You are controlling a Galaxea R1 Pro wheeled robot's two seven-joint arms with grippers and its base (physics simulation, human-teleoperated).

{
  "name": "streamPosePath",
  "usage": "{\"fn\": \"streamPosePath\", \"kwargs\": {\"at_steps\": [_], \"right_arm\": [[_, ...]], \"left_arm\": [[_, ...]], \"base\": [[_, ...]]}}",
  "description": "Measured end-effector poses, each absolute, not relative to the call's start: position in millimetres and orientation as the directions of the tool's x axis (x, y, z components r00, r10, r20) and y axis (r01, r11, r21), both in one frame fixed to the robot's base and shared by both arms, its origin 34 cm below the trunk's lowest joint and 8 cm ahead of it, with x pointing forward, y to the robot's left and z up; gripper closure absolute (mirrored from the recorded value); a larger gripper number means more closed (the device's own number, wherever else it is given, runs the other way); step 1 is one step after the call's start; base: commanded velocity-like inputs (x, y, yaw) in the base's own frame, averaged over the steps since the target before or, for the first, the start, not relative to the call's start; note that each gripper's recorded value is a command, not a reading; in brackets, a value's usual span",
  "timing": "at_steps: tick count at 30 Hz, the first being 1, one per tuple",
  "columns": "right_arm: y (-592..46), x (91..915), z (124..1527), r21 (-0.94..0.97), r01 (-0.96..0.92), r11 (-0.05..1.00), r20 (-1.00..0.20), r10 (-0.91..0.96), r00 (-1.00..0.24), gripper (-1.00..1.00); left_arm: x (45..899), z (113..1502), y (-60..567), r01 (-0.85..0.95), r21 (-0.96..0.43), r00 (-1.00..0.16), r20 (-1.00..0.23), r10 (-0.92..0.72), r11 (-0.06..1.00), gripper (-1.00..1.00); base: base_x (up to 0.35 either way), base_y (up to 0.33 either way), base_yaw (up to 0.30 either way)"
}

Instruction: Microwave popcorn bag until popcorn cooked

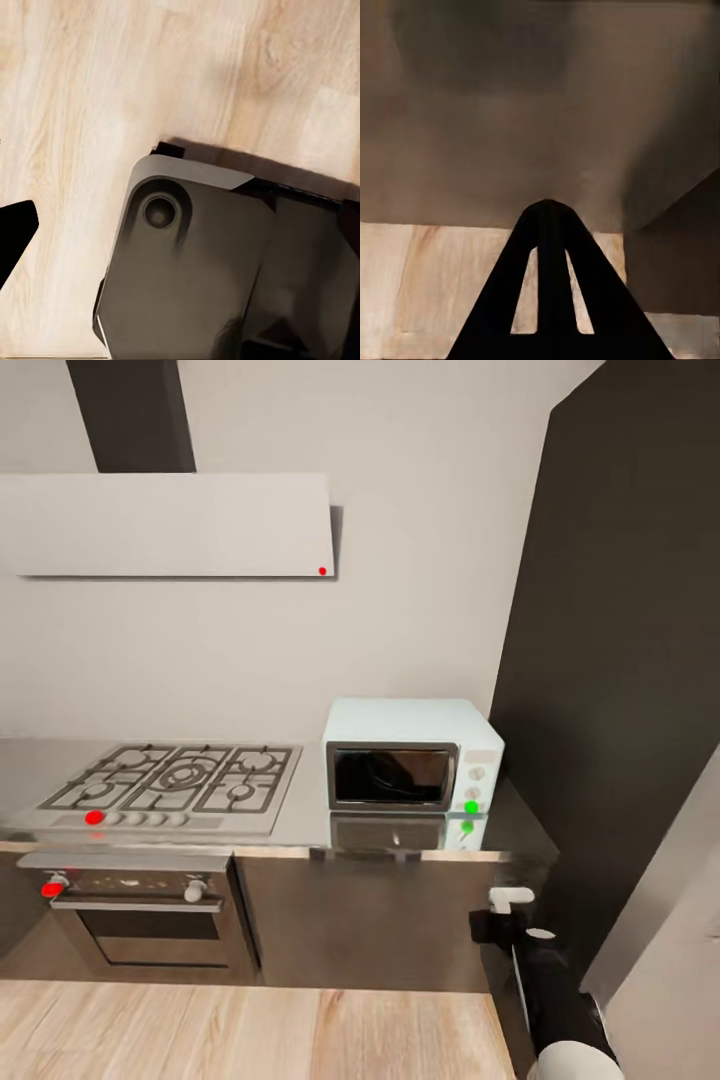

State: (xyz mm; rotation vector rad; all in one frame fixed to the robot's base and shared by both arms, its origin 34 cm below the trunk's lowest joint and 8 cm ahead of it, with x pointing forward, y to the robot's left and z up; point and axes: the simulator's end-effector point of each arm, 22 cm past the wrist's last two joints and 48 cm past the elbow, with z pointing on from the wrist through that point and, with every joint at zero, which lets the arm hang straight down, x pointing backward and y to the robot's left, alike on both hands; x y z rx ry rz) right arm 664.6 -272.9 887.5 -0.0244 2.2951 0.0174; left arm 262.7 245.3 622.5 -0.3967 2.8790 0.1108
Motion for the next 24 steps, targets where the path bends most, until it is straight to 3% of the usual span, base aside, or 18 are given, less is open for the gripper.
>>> {"fn": "streamPosePath", "kwargs": {"at_steps": [3,7,12,19,24], "right_arm": [[-218.6,599.5,786.8,0.103,-0.100,0.990,-0.584,-0.021,-0.811,1.00],[-235.2,476.4,685.6,0.108,-0.125,0.986,-0.433,-0.067,-0.899,1.00],[-245.3,404.1,656.0,0.093,-0.080,0.992,-0.376,-0.039,-0.926,1.00],[-247.8,242.1,619.2,0.100,-0.041,0.994,-0.177,-0.022,-0.984,1.00],[-247.6,213.2,616.3,0.102,-0.035,0.994,-0.142,-0.020,-0.990,1.00]], "left_arm": [[262.9,622.5,245.0,-0.275,0.043,-0.936,-0.239,-0.257,0.961,-1.00],[262.4,622.5,245.2,-0.276,0.043,-0.936,-0.239,-0.258,0.960,-1.00],[262.8,622.6,246.6,-0.275,0.044,-0.936,-0.240,-0.257,0.960,-1.00],[262.5,622.8,249.8,-0.276,0.048,-0.936,-0.242,-0.257,0.960,-1.00],[263.1,622.7,249.9,-0.273,0.043,-0.936,-0.242,-0.255,0.961,-1.00]], "base": [[-0.346,0.000,0.000],[-0.313,0.138,0.000],[-0.269,0.060,0.000],[-0.016,0.001,0.000],[0.000,0.000,0.000]]}}
